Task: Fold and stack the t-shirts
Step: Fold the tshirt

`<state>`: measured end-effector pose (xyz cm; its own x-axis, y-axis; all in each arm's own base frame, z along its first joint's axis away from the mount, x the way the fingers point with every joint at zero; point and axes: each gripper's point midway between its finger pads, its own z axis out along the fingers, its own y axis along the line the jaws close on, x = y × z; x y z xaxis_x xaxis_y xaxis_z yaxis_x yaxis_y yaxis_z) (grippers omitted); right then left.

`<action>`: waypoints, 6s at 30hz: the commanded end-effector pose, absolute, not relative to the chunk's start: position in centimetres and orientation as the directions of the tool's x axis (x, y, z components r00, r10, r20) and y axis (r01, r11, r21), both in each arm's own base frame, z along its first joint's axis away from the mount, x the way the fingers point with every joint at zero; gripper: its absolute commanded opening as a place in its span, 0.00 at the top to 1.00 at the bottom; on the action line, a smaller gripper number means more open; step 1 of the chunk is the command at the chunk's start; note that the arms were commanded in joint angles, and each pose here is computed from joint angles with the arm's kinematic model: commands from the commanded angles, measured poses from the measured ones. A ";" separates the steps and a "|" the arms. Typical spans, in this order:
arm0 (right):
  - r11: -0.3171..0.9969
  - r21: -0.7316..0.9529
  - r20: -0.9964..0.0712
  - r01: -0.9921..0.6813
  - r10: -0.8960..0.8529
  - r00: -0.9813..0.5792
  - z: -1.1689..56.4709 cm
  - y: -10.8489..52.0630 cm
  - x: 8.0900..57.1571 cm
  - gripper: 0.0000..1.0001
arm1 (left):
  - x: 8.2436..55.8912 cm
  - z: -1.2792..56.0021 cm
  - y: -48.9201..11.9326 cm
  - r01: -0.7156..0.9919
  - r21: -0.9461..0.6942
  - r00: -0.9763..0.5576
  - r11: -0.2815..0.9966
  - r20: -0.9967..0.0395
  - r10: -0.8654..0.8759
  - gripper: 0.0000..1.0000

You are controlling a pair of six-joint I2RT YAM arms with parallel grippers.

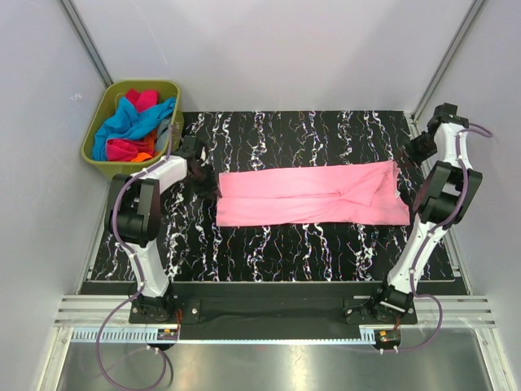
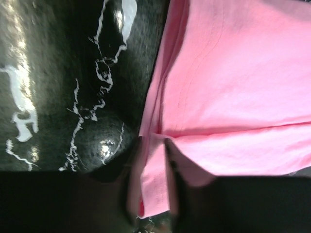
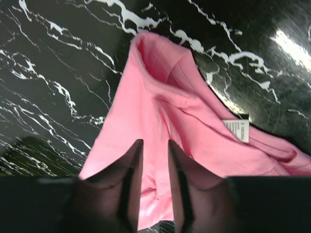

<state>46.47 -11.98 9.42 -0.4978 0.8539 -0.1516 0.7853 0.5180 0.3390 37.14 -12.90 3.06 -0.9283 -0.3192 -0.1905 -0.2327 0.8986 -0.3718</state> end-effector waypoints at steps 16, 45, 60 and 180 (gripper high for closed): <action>0.602 0.177 -0.245 0.779 0.793 -0.557 13.8 -13.6 32.3 0.29 | 30.4 12.1 -20.2 0.166 -0.658 -0.920 0.734 -0.372 -0.125 0.58; 0.526 0.205 -0.122 0.826 0.851 -0.511 3.9 -11.8 29.3 0.45 | 30.9 1.6 -18.1 -0.009 -0.573 -0.970 0.820 -0.195 -0.147 0.73; 0.535 0.117 -0.182 0.836 0.840 -0.512 2.6 -15.0 30.4 0.75 | 31.4 -1.0 -16.8 -0.036 -0.527 -0.976 0.849 -0.164 -0.144 0.76; 0.680 0.193 -0.294 0.707 0.728 -0.619 8.9 -13.8 42.4 0.60 | 31.7 5.4 -17.5 0.102 -0.586 -0.954 0.803 -0.288 -0.089 0.66</action>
<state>43.51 -11.28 3.82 -0.6347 0.7527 -0.1747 0.6920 0.6543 0.3052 30.61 -17.59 2.98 -0.9744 -0.0966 -0.2028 0.0432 0.8054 -0.5912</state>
